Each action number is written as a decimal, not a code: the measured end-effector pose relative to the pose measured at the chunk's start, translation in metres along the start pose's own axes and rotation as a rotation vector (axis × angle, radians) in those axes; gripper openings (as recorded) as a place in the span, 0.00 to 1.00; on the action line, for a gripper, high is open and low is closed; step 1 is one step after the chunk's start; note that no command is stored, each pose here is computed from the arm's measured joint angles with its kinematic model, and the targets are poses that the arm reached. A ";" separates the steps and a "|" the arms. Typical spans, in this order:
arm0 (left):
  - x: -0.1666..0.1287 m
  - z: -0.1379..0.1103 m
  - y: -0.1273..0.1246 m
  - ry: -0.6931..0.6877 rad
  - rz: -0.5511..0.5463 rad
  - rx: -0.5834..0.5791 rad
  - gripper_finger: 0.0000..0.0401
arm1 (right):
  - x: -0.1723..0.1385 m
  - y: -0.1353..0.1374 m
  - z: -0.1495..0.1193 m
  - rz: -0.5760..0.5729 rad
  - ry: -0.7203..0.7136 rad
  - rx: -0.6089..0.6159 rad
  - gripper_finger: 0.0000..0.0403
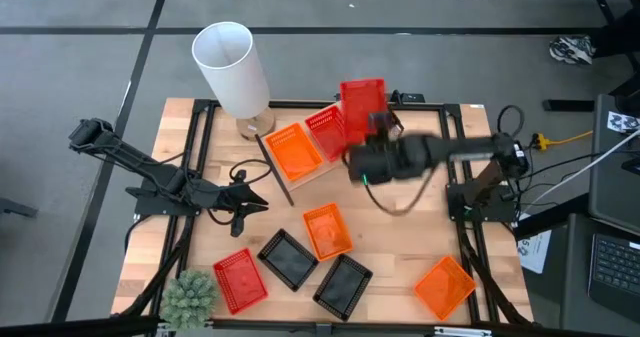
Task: Stack baskets on shelf by color
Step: Stack the right red basket on top of the other red basket on the shelf, then move the bottom orange basket to the center of the table
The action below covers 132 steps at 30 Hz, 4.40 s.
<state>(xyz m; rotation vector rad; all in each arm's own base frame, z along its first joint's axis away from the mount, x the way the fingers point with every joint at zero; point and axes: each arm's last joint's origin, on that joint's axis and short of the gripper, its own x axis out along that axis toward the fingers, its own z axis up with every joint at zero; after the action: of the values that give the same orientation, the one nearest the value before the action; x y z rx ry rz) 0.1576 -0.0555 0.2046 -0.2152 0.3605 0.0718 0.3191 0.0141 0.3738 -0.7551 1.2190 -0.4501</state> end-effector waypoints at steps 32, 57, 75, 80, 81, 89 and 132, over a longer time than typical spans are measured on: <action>0.000 0.000 0.000 0.000 0.000 0.022 0.14 | 0.076 -0.051 -0.002 0.618 -0.312 -0.100 0.00; 0.000 0.000 0.000 0.001 -0.001 0.023 0.14 | 0.066 -0.056 0.002 0.591 -0.284 -0.054 0.13; 0.000 0.000 0.000 0.004 0.001 0.025 0.14 | -0.012 0.012 -0.007 1.231 0.018 0.222 0.13; 0.000 -0.001 0.000 0.008 0.002 0.027 0.14 | -0.029 0.083 -0.014 1.203 0.229 0.245 0.13; 0.000 -0.001 0.000 0.008 0.002 0.027 0.14 | -0.032 0.098 -0.017 1.201 0.273 0.271 0.13; 0.000 -0.001 0.000 0.008 0.002 0.026 0.14 | -0.060 0.213 -0.051 1.149 0.634 0.403 0.13; 0.000 -0.001 0.001 0.000 0.019 -0.007 0.14 | 0.054 0.249 -0.060 0.363 -0.191 0.339 0.13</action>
<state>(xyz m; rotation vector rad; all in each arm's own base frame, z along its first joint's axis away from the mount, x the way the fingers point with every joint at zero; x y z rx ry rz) 0.1573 -0.0551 0.2039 -0.2190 0.3625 0.0915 0.2583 0.1304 0.1479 -0.2706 1.0375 -0.2662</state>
